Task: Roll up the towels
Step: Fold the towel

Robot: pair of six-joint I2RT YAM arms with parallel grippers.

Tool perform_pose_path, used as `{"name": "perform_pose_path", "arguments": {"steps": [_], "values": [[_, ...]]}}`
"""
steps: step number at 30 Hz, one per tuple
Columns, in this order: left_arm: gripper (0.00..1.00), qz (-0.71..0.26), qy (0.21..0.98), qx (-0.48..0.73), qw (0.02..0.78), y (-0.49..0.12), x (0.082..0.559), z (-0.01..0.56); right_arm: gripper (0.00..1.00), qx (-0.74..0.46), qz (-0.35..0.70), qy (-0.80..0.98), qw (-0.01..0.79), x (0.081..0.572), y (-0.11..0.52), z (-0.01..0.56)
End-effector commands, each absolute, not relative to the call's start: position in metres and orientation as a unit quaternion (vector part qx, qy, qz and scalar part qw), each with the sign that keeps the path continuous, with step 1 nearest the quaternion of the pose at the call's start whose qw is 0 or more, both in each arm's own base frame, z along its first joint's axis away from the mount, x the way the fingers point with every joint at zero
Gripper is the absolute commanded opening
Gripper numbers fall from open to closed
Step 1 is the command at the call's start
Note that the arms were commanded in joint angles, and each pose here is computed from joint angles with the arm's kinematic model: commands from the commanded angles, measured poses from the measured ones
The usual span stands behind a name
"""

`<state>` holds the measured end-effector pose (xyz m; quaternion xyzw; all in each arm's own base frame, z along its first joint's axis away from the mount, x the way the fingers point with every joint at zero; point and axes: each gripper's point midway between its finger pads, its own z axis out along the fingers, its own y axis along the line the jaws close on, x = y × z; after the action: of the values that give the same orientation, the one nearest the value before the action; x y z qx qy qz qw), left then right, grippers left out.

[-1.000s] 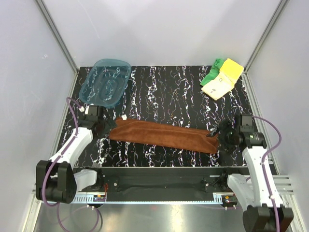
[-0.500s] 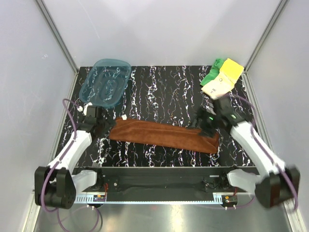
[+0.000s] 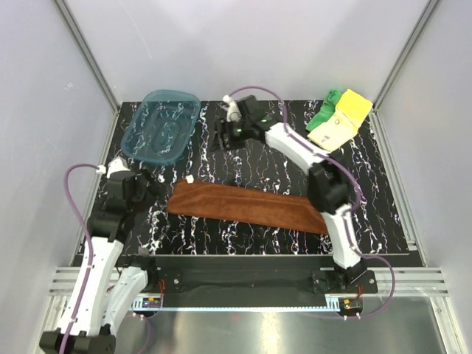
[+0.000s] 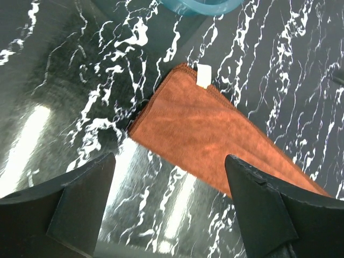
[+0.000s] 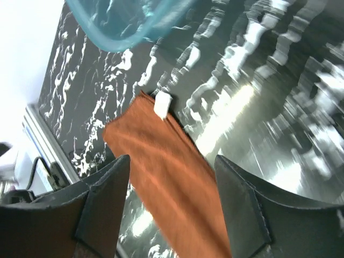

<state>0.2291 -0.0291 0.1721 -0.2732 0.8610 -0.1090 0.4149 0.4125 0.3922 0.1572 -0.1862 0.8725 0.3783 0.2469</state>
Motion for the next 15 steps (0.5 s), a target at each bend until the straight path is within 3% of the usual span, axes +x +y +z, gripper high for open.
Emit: {"name": "perform_pose_path", "arguments": {"steps": [1,7,15], "values": [[0.89,-0.119,0.867,-0.239,0.42,-0.033,0.217,0.192,0.71,-0.281,0.429,0.836,0.196,0.392,0.452,0.121],[0.9,-0.074,0.869,-0.207,0.443,-0.018,0.213,0.211,0.7,-0.301,0.455,0.816,0.19,0.383,0.496,0.09],[0.91,-0.099,0.864,-0.194,0.454,-0.027,0.215,0.207,0.71,-0.299,0.471,0.814,0.165,0.381,0.511,0.058]]}}
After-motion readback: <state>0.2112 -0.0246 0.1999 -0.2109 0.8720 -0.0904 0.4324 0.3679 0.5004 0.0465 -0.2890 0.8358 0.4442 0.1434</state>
